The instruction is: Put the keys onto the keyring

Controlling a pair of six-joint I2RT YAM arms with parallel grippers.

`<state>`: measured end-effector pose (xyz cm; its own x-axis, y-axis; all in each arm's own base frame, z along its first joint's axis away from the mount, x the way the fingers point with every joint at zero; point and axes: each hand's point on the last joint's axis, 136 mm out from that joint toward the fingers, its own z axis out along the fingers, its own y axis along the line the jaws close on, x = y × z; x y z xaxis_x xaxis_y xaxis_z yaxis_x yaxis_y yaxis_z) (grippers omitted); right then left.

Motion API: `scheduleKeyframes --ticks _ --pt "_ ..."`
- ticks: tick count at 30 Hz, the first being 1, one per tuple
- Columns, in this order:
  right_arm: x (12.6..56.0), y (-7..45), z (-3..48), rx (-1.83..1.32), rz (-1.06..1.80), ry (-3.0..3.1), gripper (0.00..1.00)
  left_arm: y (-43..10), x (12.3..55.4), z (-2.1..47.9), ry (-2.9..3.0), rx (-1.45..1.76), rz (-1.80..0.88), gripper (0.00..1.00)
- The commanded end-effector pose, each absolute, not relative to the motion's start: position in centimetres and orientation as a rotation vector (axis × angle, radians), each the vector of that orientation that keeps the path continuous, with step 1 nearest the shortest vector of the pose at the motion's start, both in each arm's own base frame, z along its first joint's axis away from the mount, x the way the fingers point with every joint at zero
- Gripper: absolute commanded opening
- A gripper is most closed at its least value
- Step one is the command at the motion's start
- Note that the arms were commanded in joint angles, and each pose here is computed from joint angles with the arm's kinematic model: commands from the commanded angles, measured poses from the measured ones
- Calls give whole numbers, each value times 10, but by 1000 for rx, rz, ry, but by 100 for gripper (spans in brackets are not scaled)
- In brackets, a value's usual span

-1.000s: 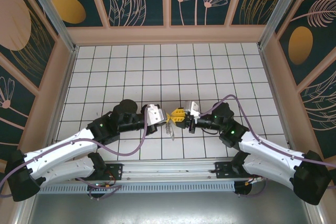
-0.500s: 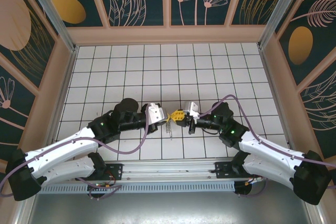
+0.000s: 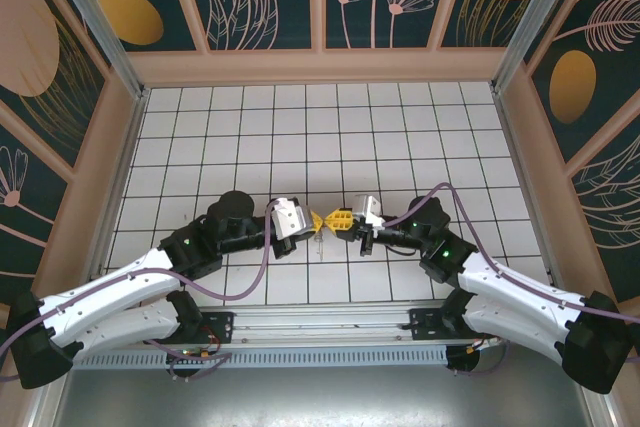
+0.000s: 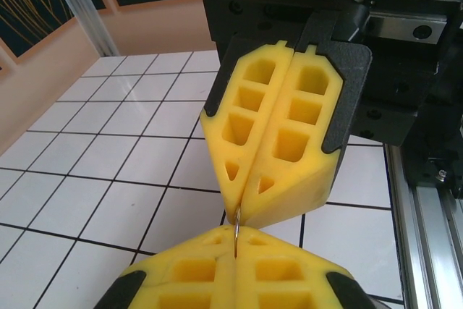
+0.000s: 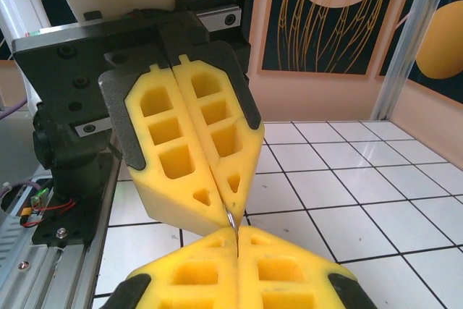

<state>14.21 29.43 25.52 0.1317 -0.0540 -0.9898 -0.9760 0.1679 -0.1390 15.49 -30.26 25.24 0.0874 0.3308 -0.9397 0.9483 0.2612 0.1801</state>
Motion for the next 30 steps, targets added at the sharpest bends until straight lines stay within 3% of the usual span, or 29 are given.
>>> scheduleKeyframes --ticks 1,4,9,30 --pt "142 293 272 -1145 956 1160 0 -301 157 268 1414 1208 -732 9" --pt "141 293 275 -1125 976 1139 0 -299 157 268 1408 1193 -738 11" --pt "137 292 279 -1113 1001 1106 0 -298 154 269 1398 1190 -752 0" --pt "149 283 277 -1058 982 1145 0 -293 154 272 1372 1174 -727 0"
